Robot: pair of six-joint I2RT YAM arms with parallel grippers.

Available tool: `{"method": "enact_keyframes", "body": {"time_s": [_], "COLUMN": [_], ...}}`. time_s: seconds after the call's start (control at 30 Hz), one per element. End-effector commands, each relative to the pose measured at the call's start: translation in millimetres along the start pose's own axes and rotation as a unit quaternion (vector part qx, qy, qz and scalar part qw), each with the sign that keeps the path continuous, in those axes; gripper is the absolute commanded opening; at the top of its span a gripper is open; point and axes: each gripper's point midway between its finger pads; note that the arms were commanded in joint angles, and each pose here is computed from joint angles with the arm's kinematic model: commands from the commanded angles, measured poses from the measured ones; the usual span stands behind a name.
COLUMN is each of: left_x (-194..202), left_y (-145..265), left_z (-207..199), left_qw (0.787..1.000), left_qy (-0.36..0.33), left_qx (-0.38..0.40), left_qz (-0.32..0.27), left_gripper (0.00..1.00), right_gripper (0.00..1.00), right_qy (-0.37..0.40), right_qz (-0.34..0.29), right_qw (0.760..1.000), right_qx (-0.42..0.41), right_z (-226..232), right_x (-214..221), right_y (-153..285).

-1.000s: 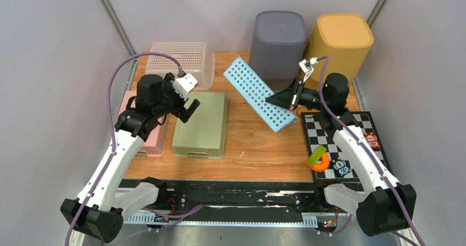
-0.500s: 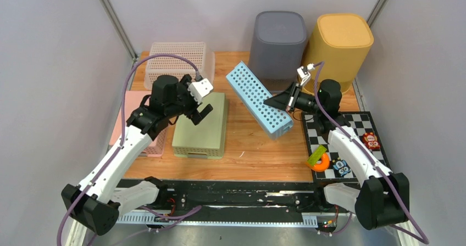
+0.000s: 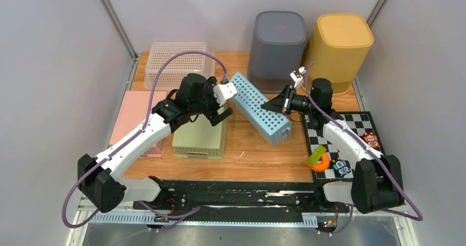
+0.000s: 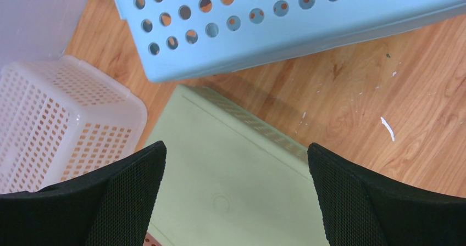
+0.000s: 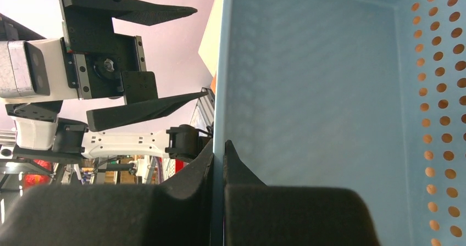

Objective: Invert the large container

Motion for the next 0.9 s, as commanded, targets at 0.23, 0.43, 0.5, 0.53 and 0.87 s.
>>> {"method": "enact_keyframes", "body": {"time_s": [0.23,0.43,0.5,0.53,0.87], "left_x": [-12.0,-9.6,-8.6,-9.1,-17.9], "left_y": [-20.7,-31.1,-33.9,-35.2,-34.1], "left_z": [-13.9,-17.9,-20.7,-22.3,-32.1], "left_qw": [1.000,1.000,1.000,1.000,1.000], "left_qy": [-0.017,-0.014,-0.014,-0.013,0.001], "left_qx": [0.005,-0.001,0.000,0.002,0.014], "left_qz": [-0.003,0.007,0.011,0.012,0.005], "left_gripper": [1.00,1.00,1.00,1.00,1.00], "right_gripper": [0.10,0.15,0.16,0.16,0.03], "right_qy": [0.037,0.051,0.054,0.055,-0.060], "right_qz": [0.018,0.029,0.031,0.031,-0.014], "right_qw": [0.998,0.997,0.997,0.997,0.997], "right_qx": [-0.039,-0.042,-0.041,-0.041,-0.046], "right_z": [11.9,8.8,8.0,8.8,8.9], "right_x": [4.9,10.3,12.1,11.9,-8.0], "right_y": [-0.8,-0.6,-0.1,0.3,-3.8]}}
Point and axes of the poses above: each gripper's point midway between its finger pads, its own y axis back along the fingers, its own z axis along the line the jaws close on, x = y × z, and after that the axes turned 14 degrees about y, right-handed
